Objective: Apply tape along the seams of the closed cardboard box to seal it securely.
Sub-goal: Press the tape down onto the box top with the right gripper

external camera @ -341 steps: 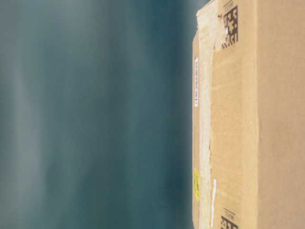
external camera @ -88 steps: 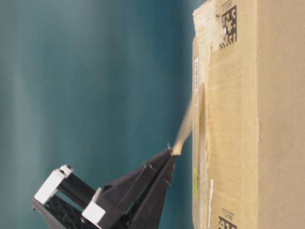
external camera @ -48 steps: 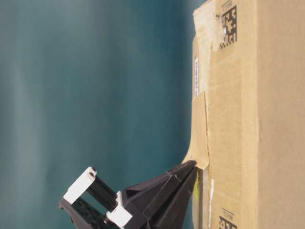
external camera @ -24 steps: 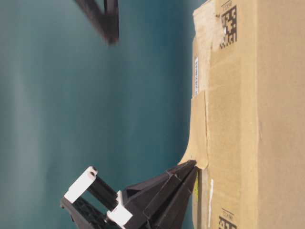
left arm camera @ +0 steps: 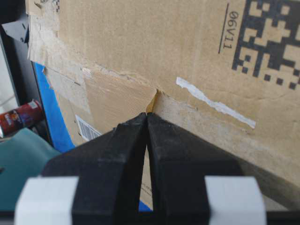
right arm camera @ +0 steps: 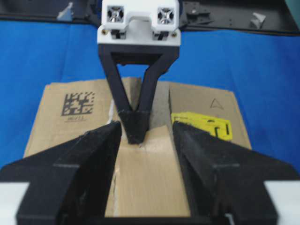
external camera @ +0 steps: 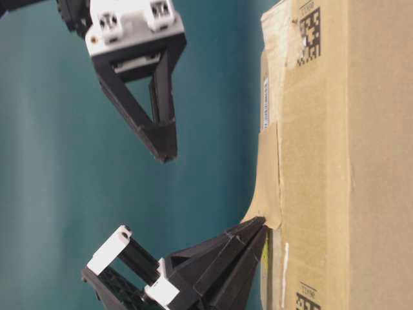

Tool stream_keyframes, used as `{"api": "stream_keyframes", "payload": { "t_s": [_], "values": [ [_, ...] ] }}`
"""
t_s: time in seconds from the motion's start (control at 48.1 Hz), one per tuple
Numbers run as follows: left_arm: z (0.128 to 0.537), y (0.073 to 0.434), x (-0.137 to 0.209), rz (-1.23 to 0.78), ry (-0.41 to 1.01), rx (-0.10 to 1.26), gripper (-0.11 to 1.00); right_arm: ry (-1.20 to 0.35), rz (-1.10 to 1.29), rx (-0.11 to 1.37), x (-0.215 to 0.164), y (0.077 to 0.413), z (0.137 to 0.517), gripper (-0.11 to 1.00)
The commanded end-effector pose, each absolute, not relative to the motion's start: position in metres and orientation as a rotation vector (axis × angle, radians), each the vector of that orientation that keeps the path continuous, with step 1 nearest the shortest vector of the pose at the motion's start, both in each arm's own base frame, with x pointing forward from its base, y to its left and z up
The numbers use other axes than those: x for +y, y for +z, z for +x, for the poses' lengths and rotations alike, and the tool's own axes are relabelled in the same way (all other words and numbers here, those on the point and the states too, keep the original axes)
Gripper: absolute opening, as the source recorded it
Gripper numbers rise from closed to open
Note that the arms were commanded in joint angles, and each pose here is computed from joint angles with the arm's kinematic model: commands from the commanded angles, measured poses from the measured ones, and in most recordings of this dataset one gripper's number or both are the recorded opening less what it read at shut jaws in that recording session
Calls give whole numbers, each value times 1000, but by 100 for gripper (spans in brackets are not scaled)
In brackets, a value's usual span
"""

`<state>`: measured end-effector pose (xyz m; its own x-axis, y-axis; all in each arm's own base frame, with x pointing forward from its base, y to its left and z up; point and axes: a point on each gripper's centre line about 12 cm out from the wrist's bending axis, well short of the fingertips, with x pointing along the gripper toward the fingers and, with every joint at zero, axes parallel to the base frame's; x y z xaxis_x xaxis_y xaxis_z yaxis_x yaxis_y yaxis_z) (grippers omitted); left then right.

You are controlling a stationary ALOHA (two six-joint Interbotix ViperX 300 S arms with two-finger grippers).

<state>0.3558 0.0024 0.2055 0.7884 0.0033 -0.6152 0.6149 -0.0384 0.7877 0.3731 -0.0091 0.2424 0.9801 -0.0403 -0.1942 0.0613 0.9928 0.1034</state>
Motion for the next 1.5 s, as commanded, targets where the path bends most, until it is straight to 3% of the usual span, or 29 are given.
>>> {"api": "stream_keyframes", "payload": {
  "t_s": [0.0, 0.395, 1.477],
  "values": [
    [358, 213, 3, 1551, -510, 497, 0, -55, 110, 162, -11, 253, 380, 55],
    [359, 214, 3, 1552, -507, 495, 0, -72, 106, 287, -17, 210, 400, 55],
    [367, 210, 3, 1537, -510, 505, 0, -85, 104, 431, -21, 177, 398, 55]
  ]
}}
